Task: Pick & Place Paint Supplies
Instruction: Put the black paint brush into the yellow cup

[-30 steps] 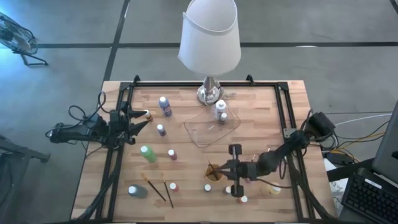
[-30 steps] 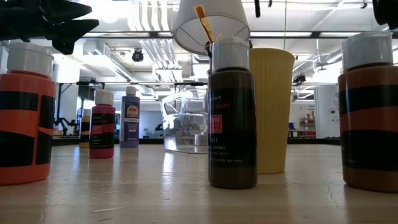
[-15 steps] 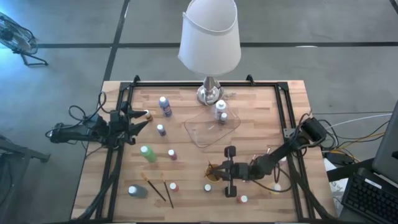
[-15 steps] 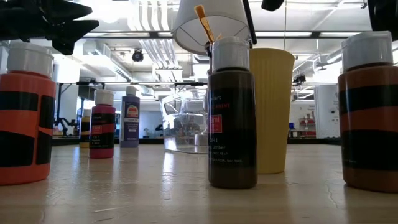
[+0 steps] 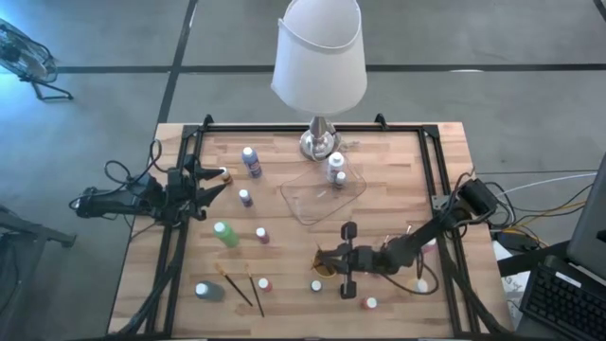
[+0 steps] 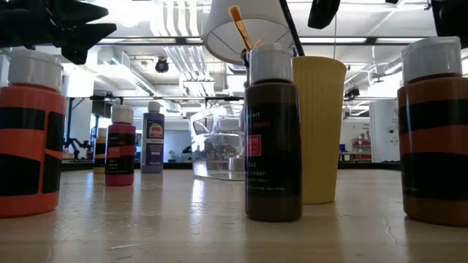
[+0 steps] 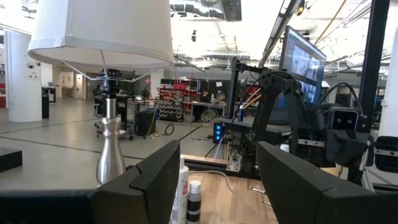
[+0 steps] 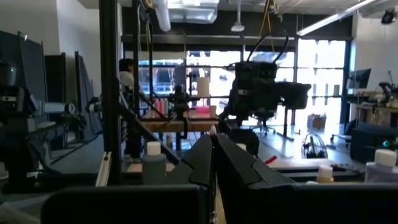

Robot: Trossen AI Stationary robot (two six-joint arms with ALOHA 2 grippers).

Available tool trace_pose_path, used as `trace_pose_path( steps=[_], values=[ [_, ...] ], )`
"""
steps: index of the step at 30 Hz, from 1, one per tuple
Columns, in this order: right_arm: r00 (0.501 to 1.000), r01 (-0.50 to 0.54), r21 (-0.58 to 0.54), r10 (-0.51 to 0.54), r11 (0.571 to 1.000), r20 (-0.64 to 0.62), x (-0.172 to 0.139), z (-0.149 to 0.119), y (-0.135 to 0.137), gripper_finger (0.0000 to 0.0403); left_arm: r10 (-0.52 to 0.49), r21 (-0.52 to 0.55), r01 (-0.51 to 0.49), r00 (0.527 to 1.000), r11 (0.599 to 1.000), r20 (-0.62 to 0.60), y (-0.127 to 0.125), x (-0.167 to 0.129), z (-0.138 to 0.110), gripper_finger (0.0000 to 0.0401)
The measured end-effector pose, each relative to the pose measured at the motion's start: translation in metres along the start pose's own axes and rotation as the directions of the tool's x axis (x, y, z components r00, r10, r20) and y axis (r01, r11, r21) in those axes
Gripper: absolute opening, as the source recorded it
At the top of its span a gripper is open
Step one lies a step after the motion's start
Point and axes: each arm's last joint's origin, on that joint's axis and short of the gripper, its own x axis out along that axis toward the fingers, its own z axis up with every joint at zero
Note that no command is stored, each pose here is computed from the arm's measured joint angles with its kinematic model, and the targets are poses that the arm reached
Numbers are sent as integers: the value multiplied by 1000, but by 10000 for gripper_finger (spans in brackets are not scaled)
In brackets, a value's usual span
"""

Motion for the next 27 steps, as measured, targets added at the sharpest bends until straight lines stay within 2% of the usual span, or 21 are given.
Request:
trace_pose_path(
  steps=[10,27],
  values=[
    [999,-5,13,5,1000,-51,0,-6,0,8,0,-1,0,1000,1000,1,0,0,0,218],
    [994,58,15,-56,998,-99,2,-11,-2,8,0,0,0,1000,1000,-1,0,0,0,218]
  ],
)
